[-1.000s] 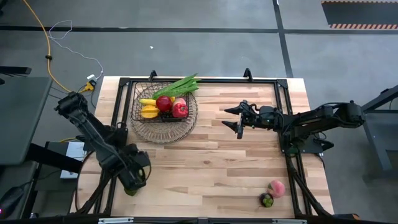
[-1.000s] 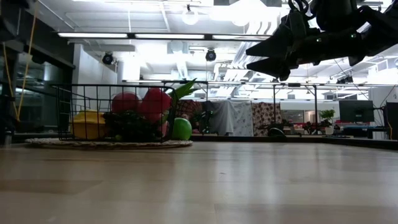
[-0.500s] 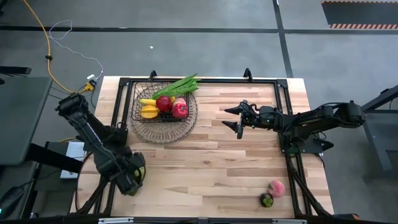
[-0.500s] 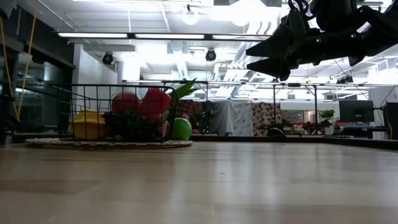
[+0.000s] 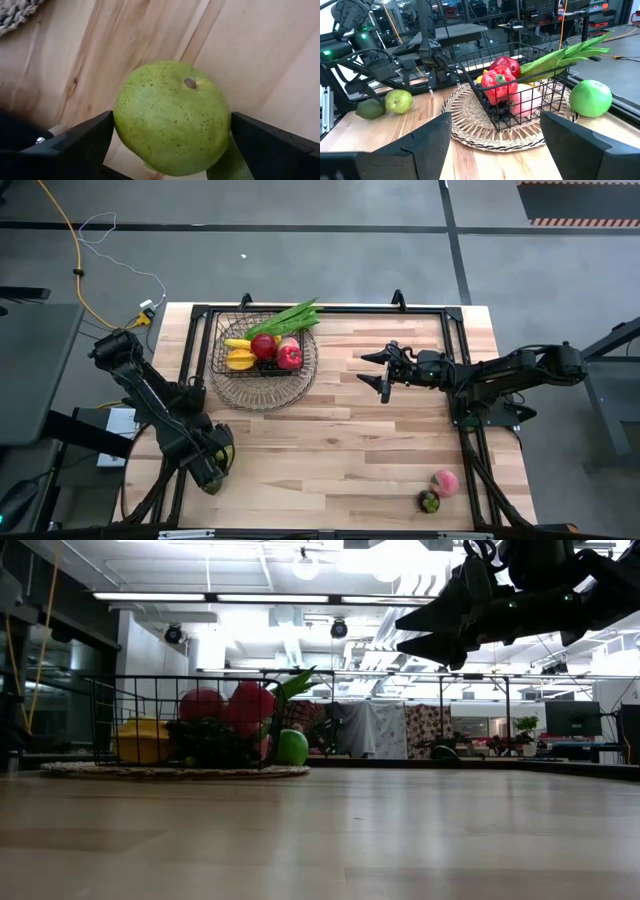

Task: Build produce basket
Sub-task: Put the green pear into the wire basket

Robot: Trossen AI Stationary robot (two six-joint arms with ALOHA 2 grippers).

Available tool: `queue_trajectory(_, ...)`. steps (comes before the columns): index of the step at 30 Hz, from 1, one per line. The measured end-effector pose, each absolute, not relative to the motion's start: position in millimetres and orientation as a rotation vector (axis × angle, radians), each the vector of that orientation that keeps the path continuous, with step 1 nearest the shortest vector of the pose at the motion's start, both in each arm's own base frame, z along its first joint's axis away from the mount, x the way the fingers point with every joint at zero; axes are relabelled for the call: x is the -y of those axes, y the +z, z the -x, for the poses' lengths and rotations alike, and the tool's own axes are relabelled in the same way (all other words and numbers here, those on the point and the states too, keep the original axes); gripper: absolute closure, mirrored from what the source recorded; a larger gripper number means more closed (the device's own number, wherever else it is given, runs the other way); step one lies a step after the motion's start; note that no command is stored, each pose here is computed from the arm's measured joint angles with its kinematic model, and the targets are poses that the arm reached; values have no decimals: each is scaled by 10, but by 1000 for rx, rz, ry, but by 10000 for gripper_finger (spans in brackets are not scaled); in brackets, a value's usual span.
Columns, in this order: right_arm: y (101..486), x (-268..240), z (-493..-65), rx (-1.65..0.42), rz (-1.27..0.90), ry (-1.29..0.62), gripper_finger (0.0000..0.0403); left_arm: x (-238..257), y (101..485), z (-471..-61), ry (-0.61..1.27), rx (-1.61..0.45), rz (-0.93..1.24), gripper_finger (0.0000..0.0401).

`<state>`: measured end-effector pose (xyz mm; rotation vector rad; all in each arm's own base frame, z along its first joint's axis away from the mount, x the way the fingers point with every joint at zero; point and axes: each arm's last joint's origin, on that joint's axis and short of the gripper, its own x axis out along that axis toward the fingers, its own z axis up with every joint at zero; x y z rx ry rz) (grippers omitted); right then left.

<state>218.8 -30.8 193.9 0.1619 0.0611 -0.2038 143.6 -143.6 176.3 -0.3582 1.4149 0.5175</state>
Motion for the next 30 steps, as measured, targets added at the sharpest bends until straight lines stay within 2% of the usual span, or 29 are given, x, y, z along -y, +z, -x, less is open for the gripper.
queue_trajectory(17, 1921, 308, -2187, -77, -186, -205, 107, 1416, 1727, -1451, 520, -1417, 376, 22)
queue_trajectory(26, 1921, 306, -2187, -78, -179, -198, 107, 1282, 1731, -1576, 478, -1490, 384, 79)
queue_trajectory(30, 1921, 306, -2187, -78, -178, -198, 107, 1212, 1801, -1682, 411, -1483, 348, 86)
